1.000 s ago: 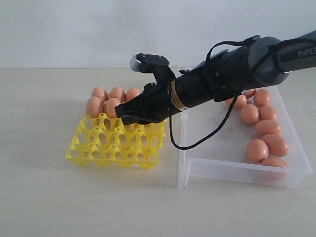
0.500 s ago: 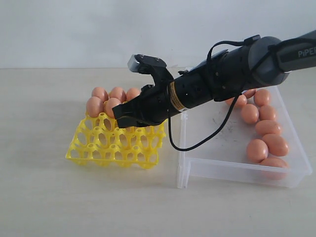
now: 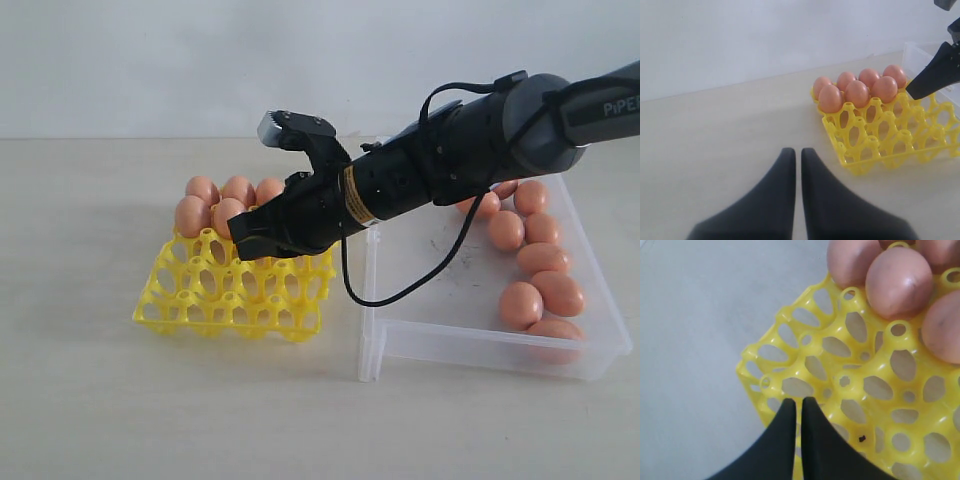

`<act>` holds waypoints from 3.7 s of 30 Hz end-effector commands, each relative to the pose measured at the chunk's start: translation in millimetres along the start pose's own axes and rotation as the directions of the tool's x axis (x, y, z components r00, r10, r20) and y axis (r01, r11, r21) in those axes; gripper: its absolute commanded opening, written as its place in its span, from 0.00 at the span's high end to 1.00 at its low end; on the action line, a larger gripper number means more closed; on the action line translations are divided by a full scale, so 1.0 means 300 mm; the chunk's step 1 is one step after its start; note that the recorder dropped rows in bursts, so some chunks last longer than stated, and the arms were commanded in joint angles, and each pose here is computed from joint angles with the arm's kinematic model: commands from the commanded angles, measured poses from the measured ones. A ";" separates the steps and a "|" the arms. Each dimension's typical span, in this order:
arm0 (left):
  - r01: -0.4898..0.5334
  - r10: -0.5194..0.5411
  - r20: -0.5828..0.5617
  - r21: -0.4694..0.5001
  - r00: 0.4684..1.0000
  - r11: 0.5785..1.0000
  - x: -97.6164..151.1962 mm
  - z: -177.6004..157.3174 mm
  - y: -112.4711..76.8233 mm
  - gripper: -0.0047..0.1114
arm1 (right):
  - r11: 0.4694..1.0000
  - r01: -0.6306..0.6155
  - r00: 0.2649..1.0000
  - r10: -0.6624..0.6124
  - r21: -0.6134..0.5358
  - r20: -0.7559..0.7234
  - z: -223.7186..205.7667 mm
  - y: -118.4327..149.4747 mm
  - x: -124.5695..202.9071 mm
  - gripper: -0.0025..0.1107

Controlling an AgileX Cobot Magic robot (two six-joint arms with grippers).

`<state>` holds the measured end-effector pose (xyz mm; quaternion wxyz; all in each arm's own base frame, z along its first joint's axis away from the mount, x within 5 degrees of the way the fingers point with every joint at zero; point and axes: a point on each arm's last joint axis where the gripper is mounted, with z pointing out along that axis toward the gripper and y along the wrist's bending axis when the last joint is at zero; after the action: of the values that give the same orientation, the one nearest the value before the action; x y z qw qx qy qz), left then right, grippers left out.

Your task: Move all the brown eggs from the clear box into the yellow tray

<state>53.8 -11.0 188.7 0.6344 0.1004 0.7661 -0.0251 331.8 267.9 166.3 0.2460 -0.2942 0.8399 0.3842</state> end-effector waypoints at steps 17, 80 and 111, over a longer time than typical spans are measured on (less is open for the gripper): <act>-0.003 0.003 0.004 0.004 1.000 1.000 0.002 0.000 -0.001 0.93 | 0.999 0.024 1.000 -0.024 -0.042 -0.003 -0.012 0.024 -0.009 0.98; -0.003 0.003 0.004 0.004 1.000 1.000 0.002 0.000 -0.001 0.93 | 0.763 0.127 0.966 -0.241 0.633 0.096 -0.401 0.021 0.136 0.98; -0.003 0.003 0.004 0.004 1.000 1.000 0.002 0.000 -0.001 0.93 | 0.780 0.134 0.967 -0.238 0.611 0.092 -0.395 0.027 0.140 0.98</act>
<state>53.8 -11.0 188.7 0.6344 0.1004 0.7661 -0.0251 275.3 167.0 209.2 0.4258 -0.2506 0.8641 0.0964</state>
